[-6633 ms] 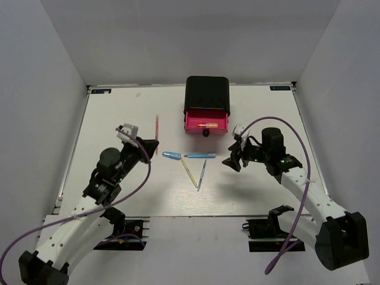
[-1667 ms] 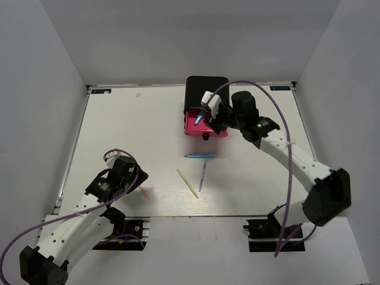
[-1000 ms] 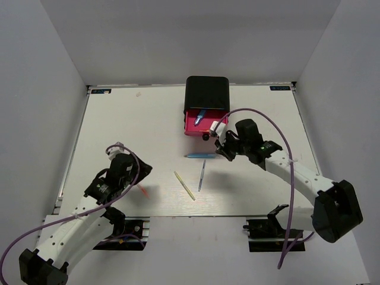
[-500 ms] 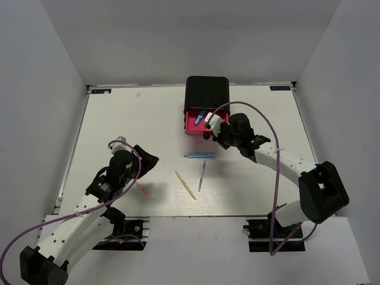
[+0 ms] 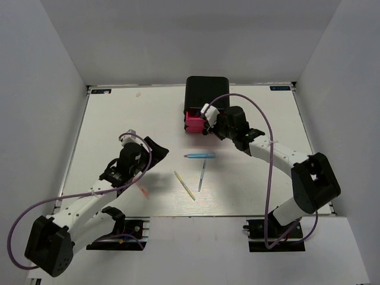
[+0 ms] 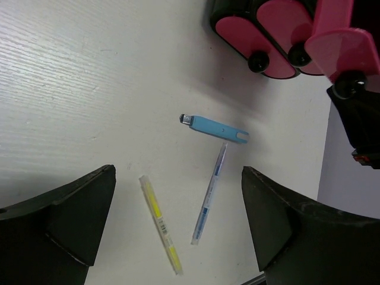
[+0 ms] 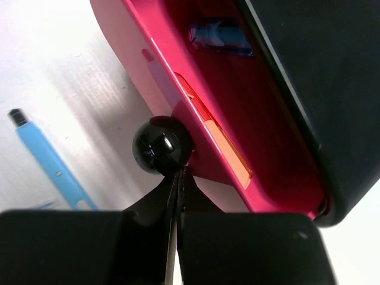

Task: Sort the stationery into containers
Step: Close the drawer in the storage box.

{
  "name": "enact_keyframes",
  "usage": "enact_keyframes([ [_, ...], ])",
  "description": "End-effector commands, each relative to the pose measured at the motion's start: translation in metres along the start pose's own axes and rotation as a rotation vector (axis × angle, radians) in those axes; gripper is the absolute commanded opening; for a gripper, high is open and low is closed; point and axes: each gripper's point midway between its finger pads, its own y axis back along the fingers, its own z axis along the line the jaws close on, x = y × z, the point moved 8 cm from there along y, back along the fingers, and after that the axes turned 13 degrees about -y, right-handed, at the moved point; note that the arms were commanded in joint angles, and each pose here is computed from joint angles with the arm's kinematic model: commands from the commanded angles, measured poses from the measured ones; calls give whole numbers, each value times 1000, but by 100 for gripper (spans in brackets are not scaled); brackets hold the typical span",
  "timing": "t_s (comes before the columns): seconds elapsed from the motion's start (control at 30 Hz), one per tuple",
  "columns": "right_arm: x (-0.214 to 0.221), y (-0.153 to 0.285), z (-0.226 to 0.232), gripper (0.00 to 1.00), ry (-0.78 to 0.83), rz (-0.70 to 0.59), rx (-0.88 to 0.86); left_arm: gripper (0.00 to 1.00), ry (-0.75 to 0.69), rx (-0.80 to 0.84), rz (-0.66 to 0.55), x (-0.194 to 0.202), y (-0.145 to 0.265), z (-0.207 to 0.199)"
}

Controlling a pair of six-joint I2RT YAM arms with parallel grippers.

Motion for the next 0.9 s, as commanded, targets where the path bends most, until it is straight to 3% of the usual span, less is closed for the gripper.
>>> enact_keyframes([
  [0.0,-31,-8,-19,0,45,-104,86,97,-5,64,-27,-9,-12,-15],
  [0.73,-32,-25,-34,0,67,-101,200,100,10,213,-30,-20,-68,-50],
  [0.87,-30,-25,-34,0,67,-93,199,91,9,239,-31,-23,-80,-57],
])
